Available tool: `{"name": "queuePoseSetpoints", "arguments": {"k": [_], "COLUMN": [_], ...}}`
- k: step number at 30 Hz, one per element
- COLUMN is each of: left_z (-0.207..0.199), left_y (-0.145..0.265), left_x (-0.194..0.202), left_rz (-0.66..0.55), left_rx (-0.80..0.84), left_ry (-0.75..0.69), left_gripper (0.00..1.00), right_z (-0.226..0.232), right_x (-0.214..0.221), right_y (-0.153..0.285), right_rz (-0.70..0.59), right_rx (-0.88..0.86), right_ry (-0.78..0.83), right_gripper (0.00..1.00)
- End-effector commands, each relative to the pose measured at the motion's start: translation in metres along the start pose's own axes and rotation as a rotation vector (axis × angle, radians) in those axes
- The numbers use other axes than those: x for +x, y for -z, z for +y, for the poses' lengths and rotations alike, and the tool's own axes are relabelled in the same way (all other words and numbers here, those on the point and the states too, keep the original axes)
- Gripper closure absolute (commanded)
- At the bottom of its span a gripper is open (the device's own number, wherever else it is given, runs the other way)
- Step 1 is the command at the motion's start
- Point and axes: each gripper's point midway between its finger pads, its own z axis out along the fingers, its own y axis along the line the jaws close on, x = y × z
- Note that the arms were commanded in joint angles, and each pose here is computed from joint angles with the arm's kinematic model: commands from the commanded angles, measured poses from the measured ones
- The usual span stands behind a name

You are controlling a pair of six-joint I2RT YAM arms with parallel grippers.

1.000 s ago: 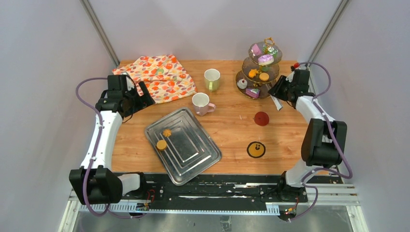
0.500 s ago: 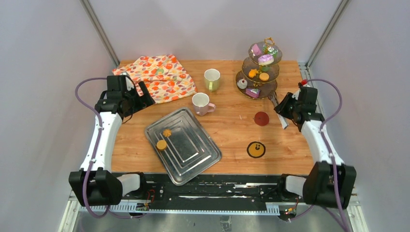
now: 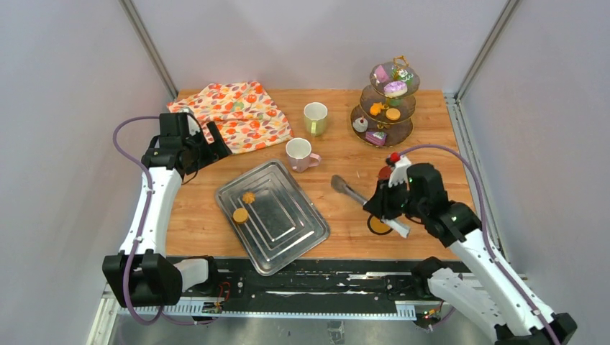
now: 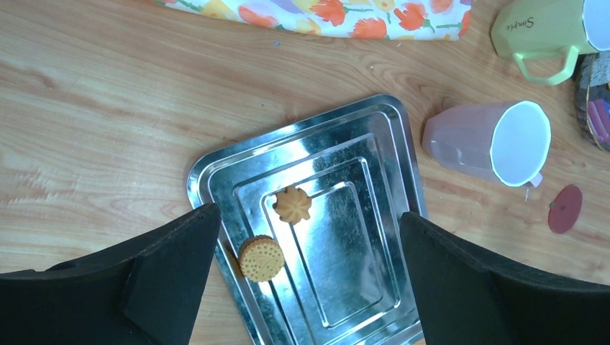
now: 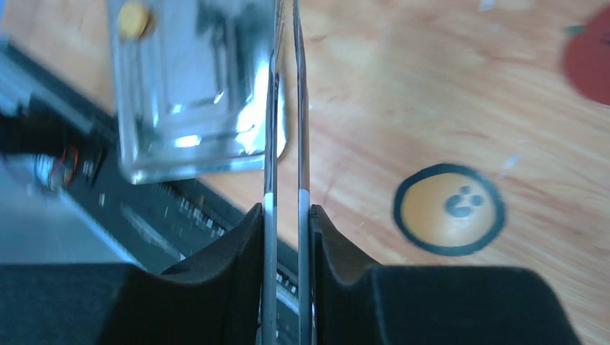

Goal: Serve the afternoon tea

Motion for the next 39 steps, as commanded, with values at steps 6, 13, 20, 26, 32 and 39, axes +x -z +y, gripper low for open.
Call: {"name": "queuePoseSetpoints", "arguments": {"k": [6,13,20,26,32,39], "left_z": [-0.005,0.003,0.009,0.013,0.013,0.014], "left_y": [0.007,0.011,0.016,0.015,0.013,0.014], "left_x": [-0.003,-0.003,-0.002,-0.002,-0.002,-0.003], "left_rz": [-0.032,-0.034,-0.036,-0.039,-0.032,-0.037], "left_rx": [0.020,-0.027,-0.053,-0.072,-0.073,-0.080], "left_ry": [0.001,-0.004,-0.018,-0.027,-0.027,-0.035], "left_gripper": [0.00,0.00,0.00,0.01,0.01,0.01], "right_z": [0.084,0.162,0.207,0.214,0.212,0.214], "right_x": [0.047,0.045,0.064,0.084,0.088,0.079], "right_y": [-0.004,-0.067,-0.112,-0.131,-0.146,-0.154], "right_rz": [0.202,0.221,0.237,0.260,0.246,0.204], "right_rx": [-0.199,-0.270,-0.335,-0.324,-0.274,-0.233], "right_ry": [0.353,0.613,0.719,0.780,0.801,0.791], "right_gripper": [0.99,0.88,0.75,0.69,0.66,0.62]}}
